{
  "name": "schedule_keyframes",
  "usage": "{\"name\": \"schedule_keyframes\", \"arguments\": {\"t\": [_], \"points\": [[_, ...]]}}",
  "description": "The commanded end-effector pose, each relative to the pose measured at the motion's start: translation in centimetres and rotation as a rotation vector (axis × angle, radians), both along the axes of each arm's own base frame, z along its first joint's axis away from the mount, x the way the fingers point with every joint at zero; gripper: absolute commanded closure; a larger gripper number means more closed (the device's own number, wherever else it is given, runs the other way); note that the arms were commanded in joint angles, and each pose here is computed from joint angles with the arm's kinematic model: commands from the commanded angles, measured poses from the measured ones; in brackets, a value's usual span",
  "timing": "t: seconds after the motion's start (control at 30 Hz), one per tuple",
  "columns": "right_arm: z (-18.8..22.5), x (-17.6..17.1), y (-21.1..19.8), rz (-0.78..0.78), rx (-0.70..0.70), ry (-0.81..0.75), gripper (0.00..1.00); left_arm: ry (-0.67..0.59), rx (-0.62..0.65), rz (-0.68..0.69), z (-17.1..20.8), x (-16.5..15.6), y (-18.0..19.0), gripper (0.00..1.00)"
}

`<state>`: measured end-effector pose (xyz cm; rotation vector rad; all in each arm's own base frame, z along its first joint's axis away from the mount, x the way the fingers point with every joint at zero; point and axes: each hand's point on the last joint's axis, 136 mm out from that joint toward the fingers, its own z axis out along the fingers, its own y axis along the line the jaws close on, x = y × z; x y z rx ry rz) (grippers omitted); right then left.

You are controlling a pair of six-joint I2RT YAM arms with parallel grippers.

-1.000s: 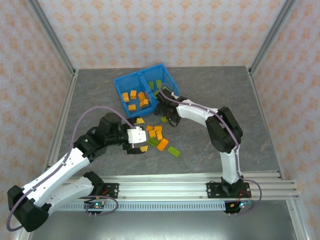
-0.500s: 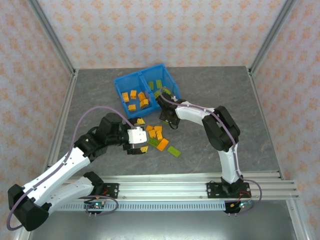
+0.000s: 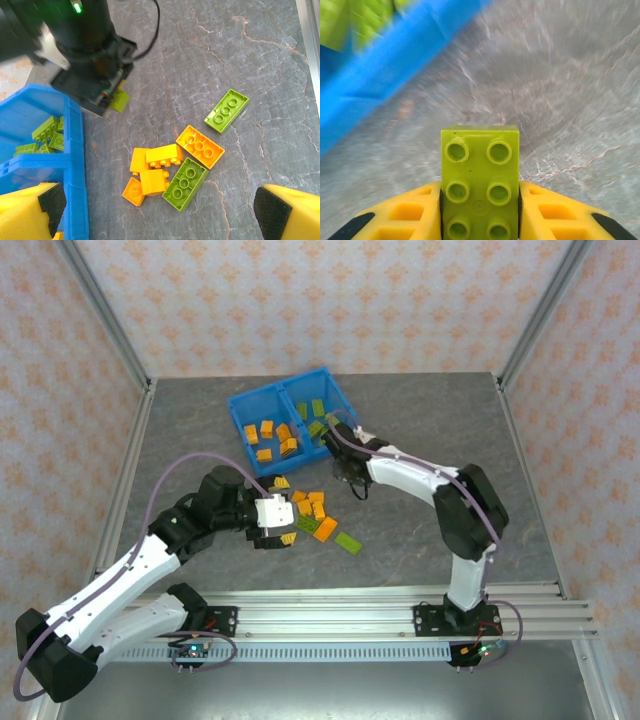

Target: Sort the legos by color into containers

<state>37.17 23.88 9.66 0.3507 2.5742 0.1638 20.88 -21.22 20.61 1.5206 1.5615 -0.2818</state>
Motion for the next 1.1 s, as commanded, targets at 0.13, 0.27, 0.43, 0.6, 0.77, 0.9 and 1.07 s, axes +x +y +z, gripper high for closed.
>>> {"name": "schedule_keyframes", "arguments": {"t": [0.13, 0.27, 0.43, 0.6, 0.77, 0.9, 1.07], "points": [[11.3, 4.7, 2.5, 0.265, -0.144, -0.325, 0.69, -0.153, -0.136, 0.103, 4.5, 1.4, 0.3, 0.00], [11.8, 9.5, 4.1, 0.338, -0.174, -0.312, 0.70, -0.211, -0.136, 0.193, 5.2, 2.4, 1.5, 0.00], [10.9, 15.6, 5.4, 0.358, -0.183, -0.298, 0.69, -0.299, -0.120, 0.304, 6.2, 3.3, 3.5, 0.00], [8.0, 19.5, 6.4, 0.354, -0.129, -0.271, 0.67, -0.331, -0.134, 0.364, 6.8, 3.9, 4.3, 0.00], [6.2, 20.7, 7.7, 0.358, -0.046, -0.271, 0.62, -0.306, -0.154, 0.361, 6.9, 4.0, 3.8, 0.00], [8.2, 20.7, 8.2, 0.349, -0.002, -0.301, 0.43, -0.299, -0.140, 0.344, 6.6, 3.9, 3.6, 0.00], [13.7, 19.7, 7.1, 0.314, 0.016, -0.363, 0.38, -0.299, -0.124, 0.341, 6.3, 3.9, 3.7, 0.00]]}}
